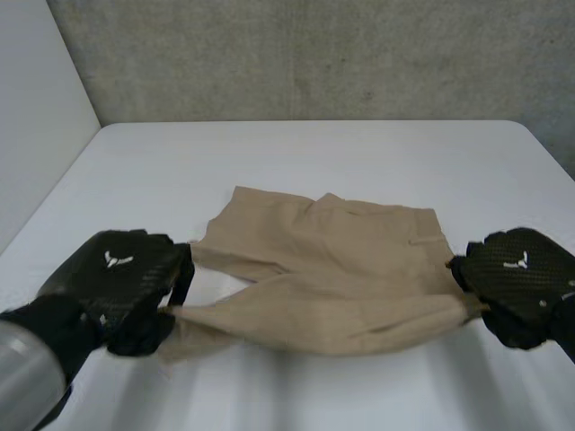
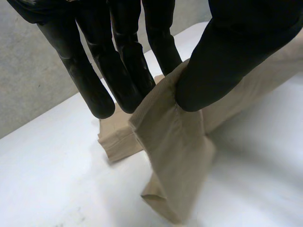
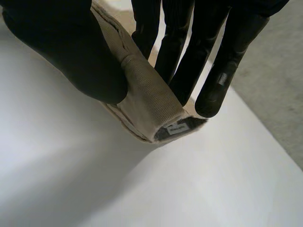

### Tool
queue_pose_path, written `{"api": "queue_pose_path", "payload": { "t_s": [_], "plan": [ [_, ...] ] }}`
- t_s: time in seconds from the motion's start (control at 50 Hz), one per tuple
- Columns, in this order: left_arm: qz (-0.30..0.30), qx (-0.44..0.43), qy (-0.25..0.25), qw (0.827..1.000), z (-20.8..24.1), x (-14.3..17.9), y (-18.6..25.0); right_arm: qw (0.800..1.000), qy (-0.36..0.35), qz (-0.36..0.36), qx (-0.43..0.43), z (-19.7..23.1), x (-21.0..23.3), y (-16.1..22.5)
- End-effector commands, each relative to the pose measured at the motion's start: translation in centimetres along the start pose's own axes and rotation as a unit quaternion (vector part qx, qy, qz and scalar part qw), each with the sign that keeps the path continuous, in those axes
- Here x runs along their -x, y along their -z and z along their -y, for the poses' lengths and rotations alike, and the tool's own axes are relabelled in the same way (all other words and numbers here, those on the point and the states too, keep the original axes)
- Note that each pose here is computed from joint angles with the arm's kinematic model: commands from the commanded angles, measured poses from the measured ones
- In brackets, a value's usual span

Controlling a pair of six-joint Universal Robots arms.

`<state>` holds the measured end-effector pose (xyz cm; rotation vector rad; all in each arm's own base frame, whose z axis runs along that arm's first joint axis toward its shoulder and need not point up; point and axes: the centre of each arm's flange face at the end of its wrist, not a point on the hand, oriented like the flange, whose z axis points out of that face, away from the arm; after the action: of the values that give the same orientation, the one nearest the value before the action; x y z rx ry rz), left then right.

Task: Fold the shorts.

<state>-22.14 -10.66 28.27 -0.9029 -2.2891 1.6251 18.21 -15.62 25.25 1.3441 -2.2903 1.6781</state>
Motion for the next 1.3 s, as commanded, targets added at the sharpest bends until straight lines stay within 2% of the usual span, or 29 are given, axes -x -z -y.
{"api": "queue_pose_path", "payload": {
  "t_s": [0.02,0.16,0.3,0.5,0.6,0.82,0.96,1.14,1.22,1.3],
  "plan": [
    [-0.062,0.011,-0.011,0.998,-0.8,-1.8,4.7,0.995,0.040,0.055,0.076,-0.6,0.5,1.8],
    [-0.079,0.018,-0.012,0.997,-1.6,-2.1,7.0,0.989,0.053,0.063,0.125,-1.2,-1.2,2.2],
    [-0.071,0.006,-0.010,0.997,-1.2,-2.1,4.5,0.994,0.036,0.077,0.070,-0.8,-1.9,1.0],
    [-0.026,0.017,-0.006,1.000,-0.8,-0.3,-5.4,0.997,-0.005,0.071,0.037,-0.7,-4.1,-3.2],
    [-0.020,0.023,-0.032,0.999,-0.5,0.3,-10.2,0.996,-0.014,0.078,0.042,-1.1,-4.3,-6.9],
    [-0.001,-0.031,-0.085,0.996,0.3,0.9,-21.7,0.999,0.024,-0.003,0.025,-0.7,-5.2,-15.3],
    [0.046,-0.098,-0.138,0.985,-0.2,2.7,-29.1,0.996,0.059,-0.061,-0.011,-1.0,-4.5,-20.6],
    [0.061,-0.128,-0.188,0.972,-2.6,2.5,-33.9,0.992,0.092,-0.083,-0.004,-3.8,-3.3,-25.3],
    [0.071,-0.153,-0.202,0.965,-3.3,2.3,-35.5,0.989,0.115,-0.094,-0.023,-3.9,-2.7,-26.5],
    [0.064,-0.149,-0.208,0.965,-4.5,1.6,-36.2,0.985,0.126,-0.116,-0.033,-4.4,-2.6,-27.4]
  ]
}}
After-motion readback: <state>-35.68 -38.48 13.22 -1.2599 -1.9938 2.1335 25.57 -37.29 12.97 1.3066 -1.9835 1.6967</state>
